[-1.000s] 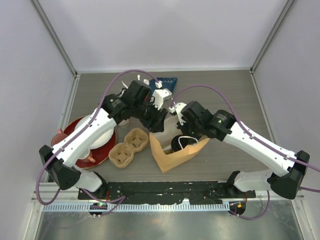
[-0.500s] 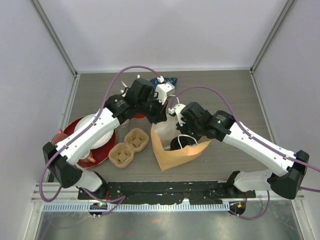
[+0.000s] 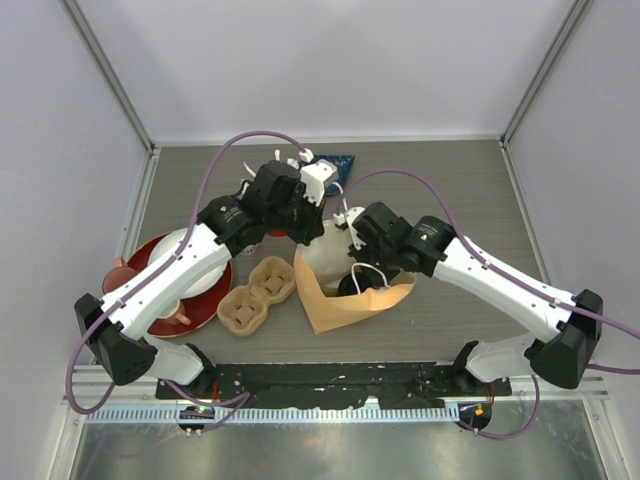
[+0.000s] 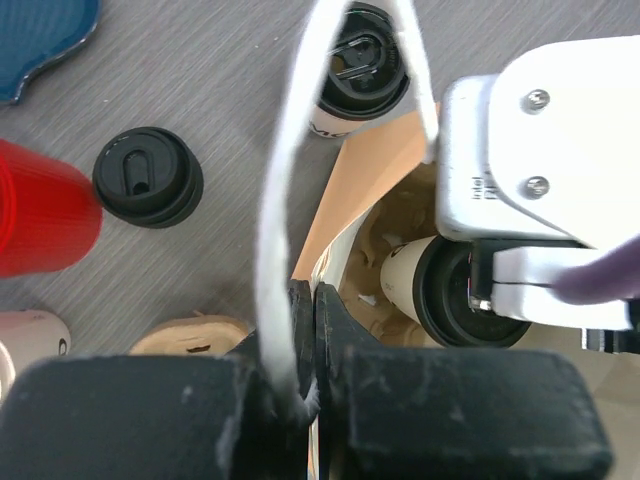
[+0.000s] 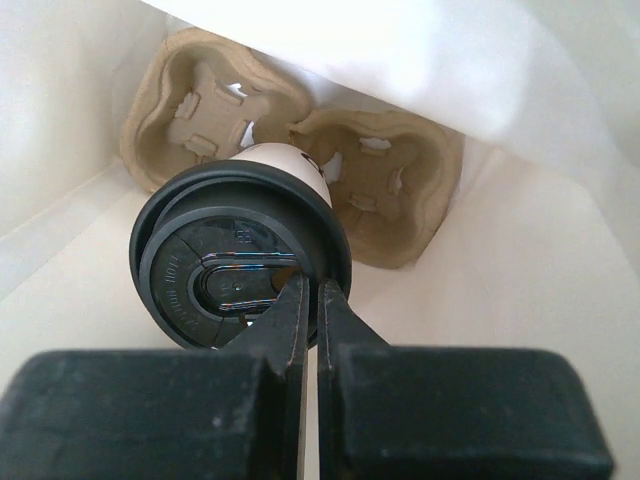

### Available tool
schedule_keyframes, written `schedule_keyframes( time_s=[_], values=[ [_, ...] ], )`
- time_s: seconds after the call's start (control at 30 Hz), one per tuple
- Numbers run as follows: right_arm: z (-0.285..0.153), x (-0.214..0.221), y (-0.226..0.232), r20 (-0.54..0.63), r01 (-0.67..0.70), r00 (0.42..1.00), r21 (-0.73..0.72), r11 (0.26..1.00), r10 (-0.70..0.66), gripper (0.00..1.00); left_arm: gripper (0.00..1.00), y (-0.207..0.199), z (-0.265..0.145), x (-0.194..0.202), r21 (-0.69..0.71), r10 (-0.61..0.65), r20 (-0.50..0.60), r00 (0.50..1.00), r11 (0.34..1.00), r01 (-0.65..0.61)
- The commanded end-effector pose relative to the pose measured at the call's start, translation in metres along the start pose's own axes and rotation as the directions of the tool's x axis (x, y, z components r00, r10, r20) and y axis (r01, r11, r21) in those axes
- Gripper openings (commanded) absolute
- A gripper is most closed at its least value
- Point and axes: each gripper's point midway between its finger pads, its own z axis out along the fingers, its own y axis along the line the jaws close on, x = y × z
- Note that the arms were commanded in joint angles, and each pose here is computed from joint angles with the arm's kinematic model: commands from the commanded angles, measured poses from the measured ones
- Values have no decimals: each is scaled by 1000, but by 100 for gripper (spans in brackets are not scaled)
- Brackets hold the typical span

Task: Pack the takeout coffee

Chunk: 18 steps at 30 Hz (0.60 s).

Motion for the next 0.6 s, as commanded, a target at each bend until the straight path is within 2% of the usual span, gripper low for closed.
schedule_keyframes(
  time_s=[0.0,0.13,0.3,0.57],
  values=[
    [-2,20,-8,-139,-16,990,58,998,23,1,0,17,-29,-44,-94,20,175,984,996,-4],
    [-5,21,-10,-171,-80,981,58,995,89,1,0,11,-25,-28,-43,45,134,990,998,-40],
    [-10,4,-19,-84,-266,960,11,964,265,1,0,-7,-16,-1,74,46,68,997,996,-51],
    [-5,-5,-24,-57,-320,945,48,946,322,1,0,-22,-16,8,122,92,53,994,988,-98]
  ],
)
